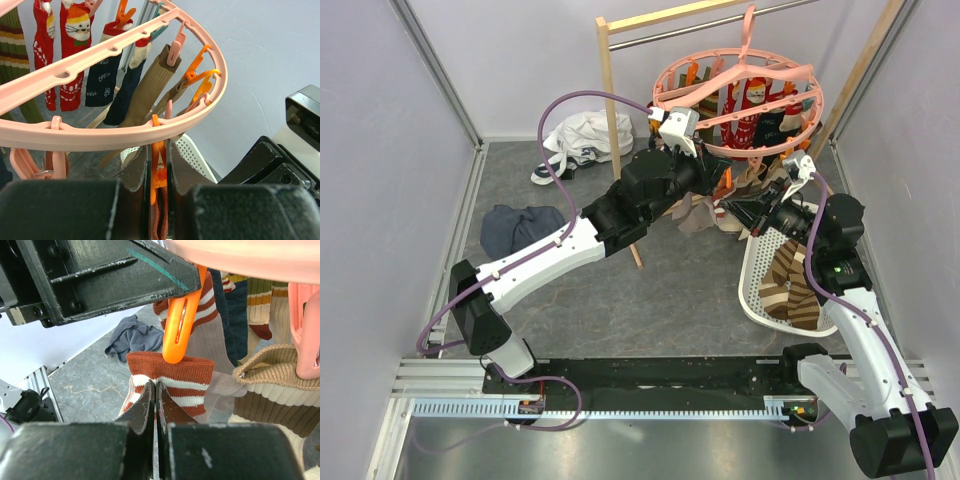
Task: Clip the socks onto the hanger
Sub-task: Clamp the sock onto the hanger.
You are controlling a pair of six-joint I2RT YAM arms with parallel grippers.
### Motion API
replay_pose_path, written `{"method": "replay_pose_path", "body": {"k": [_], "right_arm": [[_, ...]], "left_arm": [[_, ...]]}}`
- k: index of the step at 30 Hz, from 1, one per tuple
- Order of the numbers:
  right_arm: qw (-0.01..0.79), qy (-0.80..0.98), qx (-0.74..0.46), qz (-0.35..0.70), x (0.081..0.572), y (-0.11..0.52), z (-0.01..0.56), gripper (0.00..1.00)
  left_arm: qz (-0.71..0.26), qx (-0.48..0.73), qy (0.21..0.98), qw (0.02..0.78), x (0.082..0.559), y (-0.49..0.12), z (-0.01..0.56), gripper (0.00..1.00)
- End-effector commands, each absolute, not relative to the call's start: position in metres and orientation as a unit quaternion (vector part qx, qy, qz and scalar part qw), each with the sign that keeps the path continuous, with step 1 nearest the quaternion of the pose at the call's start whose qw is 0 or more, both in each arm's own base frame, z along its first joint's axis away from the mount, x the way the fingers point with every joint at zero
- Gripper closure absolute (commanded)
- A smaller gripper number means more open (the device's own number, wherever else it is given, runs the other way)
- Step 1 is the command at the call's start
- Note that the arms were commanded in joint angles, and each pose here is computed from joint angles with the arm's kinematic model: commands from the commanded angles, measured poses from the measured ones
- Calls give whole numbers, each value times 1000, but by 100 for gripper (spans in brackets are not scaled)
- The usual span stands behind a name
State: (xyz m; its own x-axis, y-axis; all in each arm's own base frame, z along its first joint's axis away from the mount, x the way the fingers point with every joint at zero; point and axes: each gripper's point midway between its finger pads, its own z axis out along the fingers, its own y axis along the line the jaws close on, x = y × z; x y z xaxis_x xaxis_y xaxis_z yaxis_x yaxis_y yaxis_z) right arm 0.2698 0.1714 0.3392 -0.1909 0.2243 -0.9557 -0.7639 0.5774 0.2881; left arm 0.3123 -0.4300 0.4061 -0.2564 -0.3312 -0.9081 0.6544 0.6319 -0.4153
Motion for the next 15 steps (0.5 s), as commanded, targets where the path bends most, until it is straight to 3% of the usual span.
{"method": "replay_pose_path", "body": {"k": [1,15], "right_arm": [[614,645,-216,402,270,172,347,100],[647,622,-208,389,271,167,375,100]], "left_arm": [[-447,119,639,614,303,-427,443,98],[-424,147,648,616,303,-429,429,98]]}}
